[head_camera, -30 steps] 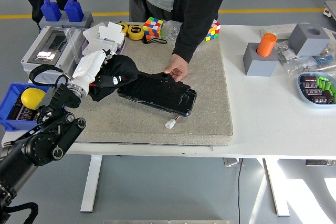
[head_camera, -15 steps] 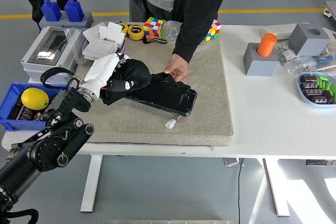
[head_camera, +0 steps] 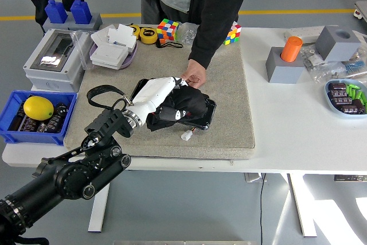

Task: Pick the rag up,wipe the panel,place it on the desk

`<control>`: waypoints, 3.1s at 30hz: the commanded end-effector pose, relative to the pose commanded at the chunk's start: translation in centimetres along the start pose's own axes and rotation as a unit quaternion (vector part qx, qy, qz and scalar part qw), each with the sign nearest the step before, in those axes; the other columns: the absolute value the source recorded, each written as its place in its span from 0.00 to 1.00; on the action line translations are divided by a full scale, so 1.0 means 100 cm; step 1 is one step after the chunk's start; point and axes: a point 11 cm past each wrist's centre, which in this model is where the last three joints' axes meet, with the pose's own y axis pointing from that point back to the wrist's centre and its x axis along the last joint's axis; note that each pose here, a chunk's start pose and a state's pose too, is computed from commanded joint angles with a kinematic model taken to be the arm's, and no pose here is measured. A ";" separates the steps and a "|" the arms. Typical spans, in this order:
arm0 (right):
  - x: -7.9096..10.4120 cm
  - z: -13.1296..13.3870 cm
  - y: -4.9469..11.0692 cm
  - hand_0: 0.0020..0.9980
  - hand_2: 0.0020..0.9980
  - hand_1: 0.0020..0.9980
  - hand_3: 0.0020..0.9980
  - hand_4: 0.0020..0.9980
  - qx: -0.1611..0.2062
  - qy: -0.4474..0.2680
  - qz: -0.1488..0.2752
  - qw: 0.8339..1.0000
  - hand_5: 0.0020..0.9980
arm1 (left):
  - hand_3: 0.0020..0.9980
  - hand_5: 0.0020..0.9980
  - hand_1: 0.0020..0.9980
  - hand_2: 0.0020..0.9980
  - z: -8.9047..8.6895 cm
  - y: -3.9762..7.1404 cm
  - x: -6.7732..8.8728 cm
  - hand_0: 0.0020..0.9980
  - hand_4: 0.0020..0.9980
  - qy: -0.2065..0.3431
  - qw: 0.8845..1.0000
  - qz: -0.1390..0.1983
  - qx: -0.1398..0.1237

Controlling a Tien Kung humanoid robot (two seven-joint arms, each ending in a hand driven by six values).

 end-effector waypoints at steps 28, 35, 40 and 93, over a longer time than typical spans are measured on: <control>-0.003 -0.001 0.000 0.59 0.52 0.60 0.52 0.88 0.002 -0.001 -0.003 1.000 0.34 | 0.56 0.00 0.33 0.43 -0.011 -0.006 0.017 0.24 0.72 -0.005 1.000 0.025 0.010; -0.003 -0.001 0.000 0.59 0.52 0.60 0.53 0.88 0.002 -0.002 -0.003 1.000 0.34 | 0.56 0.00 0.33 0.43 -0.036 -0.003 0.034 0.23 0.72 -0.001 0.998 0.051 0.040; -0.003 -0.001 0.000 0.59 0.52 0.60 0.53 0.88 0.001 -0.002 -0.003 1.000 0.34 | 0.55 0.00 0.33 0.43 -0.056 0.000 0.051 0.23 0.72 0.005 0.995 0.077 0.066; -0.004 -0.002 0.000 0.59 0.52 0.60 0.53 0.89 0.003 -0.001 -0.006 1.000 0.35 | 0.56 0.00 0.33 0.43 -0.121 0.032 0.070 0.24 0.72 0.059 0.977 0.149 0.142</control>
